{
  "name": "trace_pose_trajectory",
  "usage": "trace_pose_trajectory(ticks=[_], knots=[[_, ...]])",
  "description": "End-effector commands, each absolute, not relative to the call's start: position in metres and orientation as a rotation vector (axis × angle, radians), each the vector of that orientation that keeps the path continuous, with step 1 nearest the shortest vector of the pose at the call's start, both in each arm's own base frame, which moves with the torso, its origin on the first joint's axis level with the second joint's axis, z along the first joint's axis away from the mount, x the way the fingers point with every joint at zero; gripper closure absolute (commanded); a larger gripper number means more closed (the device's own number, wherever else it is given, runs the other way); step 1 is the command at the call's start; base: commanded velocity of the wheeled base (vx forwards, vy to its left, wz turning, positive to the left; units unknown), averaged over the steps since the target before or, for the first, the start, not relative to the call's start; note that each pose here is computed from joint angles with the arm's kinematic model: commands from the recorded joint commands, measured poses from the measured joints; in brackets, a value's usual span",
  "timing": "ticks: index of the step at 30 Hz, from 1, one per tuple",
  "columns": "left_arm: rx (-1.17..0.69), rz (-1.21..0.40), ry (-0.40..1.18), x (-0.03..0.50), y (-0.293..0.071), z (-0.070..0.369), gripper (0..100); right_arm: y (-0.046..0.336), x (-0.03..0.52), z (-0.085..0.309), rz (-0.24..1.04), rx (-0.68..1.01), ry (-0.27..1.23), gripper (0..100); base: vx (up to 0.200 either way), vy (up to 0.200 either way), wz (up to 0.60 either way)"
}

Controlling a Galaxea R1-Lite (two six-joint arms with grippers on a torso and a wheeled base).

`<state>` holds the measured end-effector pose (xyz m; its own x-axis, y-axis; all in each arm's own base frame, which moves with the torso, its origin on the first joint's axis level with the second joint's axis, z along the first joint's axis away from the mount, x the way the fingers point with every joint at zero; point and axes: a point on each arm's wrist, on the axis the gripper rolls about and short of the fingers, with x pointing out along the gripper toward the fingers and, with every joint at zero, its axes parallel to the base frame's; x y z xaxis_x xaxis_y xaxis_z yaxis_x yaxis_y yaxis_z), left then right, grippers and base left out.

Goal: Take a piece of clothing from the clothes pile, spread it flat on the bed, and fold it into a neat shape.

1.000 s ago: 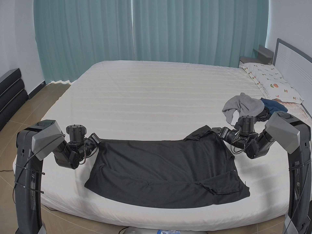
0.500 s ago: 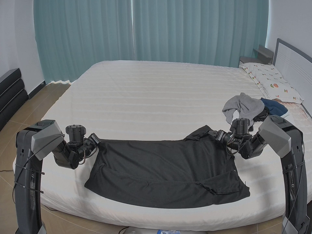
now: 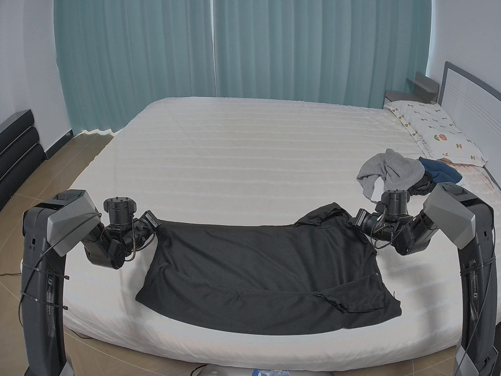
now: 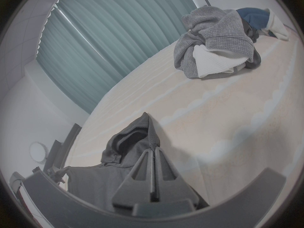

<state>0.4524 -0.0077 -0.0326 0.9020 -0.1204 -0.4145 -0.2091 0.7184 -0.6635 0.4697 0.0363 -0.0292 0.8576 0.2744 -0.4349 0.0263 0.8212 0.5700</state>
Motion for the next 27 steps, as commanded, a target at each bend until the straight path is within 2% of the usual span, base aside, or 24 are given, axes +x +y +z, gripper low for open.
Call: trace_pose_trajectory(ticks=[1, 7, 12, 27], knots=[[-0.777, 0.049, 0.428, 0.452, -0.004, -0.020, 100, 0.025, 0.465, -0.014, 0.138, 0.623, 0.493, 100, 0.000, 0.000, 0.00], [-0.779, 0.049, 0.408, 0.450, 0.000, -0.011, 100, 0.018, 0.460, -0.008, 0.155, 0.637, 0.446, 100, 0.000, 0.000, 0.00], [-0.782, 0.057, 0.375, 0.449, 0.009, 0.002, 100, 0.020, 0.458, -0.005, 0.162, 0.711, 0.395, 100, 0.000, 0.000, 0.00], [-0.774, 0.055, 0.381, 0.443, 0.007, 0.001, 100, 0.010, 0.449, 0.007, 0.165, 0.793, 0.306, 100, 0.000, 0.000, 0.00]])
